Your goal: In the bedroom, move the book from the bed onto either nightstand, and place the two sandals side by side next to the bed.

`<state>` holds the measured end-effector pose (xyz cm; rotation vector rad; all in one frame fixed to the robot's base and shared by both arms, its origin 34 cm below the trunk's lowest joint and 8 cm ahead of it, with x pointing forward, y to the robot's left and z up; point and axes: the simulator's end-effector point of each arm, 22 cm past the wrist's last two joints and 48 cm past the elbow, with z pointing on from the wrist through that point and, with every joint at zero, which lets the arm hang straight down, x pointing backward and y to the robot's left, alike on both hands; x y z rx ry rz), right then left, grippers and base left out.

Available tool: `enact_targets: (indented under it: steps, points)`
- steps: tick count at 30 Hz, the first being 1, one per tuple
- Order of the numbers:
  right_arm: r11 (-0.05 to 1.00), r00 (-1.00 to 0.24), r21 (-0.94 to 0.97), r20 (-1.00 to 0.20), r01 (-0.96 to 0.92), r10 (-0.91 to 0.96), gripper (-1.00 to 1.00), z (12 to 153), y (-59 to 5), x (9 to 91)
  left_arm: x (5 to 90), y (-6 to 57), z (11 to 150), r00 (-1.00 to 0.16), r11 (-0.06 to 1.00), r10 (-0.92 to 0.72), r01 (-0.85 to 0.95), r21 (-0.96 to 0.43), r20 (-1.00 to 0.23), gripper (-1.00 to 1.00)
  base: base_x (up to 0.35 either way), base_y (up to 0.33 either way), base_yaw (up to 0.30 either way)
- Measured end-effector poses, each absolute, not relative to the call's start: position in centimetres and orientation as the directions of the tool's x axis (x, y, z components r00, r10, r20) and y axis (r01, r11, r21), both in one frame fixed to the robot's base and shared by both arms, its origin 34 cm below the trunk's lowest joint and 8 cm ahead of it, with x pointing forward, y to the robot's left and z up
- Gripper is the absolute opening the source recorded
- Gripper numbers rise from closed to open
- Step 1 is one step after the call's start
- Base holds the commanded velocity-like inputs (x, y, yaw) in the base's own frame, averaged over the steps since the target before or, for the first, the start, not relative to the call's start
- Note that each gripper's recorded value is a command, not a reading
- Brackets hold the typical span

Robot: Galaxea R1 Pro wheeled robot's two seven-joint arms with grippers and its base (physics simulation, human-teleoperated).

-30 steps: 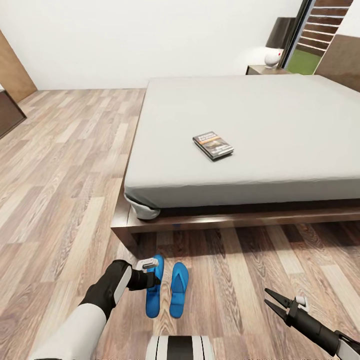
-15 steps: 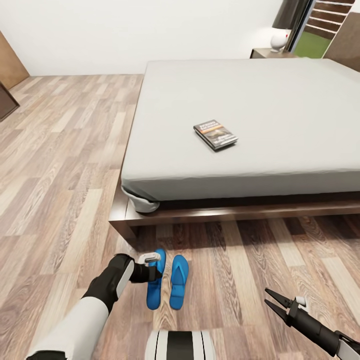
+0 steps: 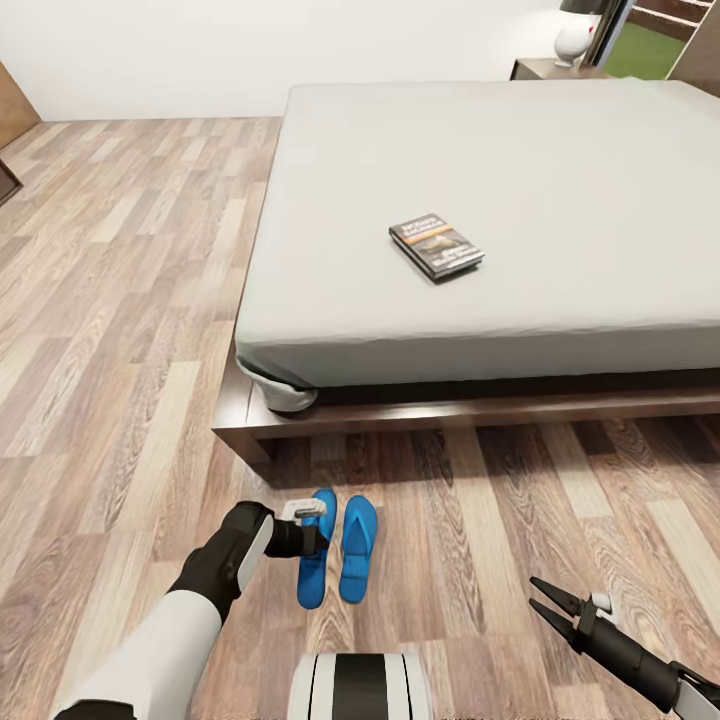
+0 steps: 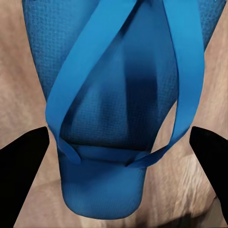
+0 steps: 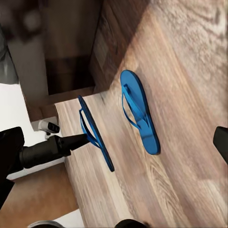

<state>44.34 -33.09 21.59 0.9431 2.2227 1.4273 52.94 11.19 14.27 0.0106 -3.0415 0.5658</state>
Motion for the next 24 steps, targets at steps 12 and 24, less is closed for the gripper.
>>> enact_targets:
  steps: [12, 24]
  points:
    - [0.277, -0.72, 0.877, 0.106, 0.393, 0.685, 1.0, 19.7, -33.1, 42.9, 52.1, 11.4, 12.3, -0.997, 0.935, 0.001, -0.024, -0.355, 0.071, -1.0, 0.0, 0.0, 0.0]
    - [0.277, -0.717, 0.865, 0.127, 0.418, 0.686, 1.0, 18.7, -33.1, 42.1, 53.1, 11.4, 11.7, -0.999, 0.933, -0.009, -0.024, -0.358, 0.044, -1.0, 0.0, 0.0, 0.0]
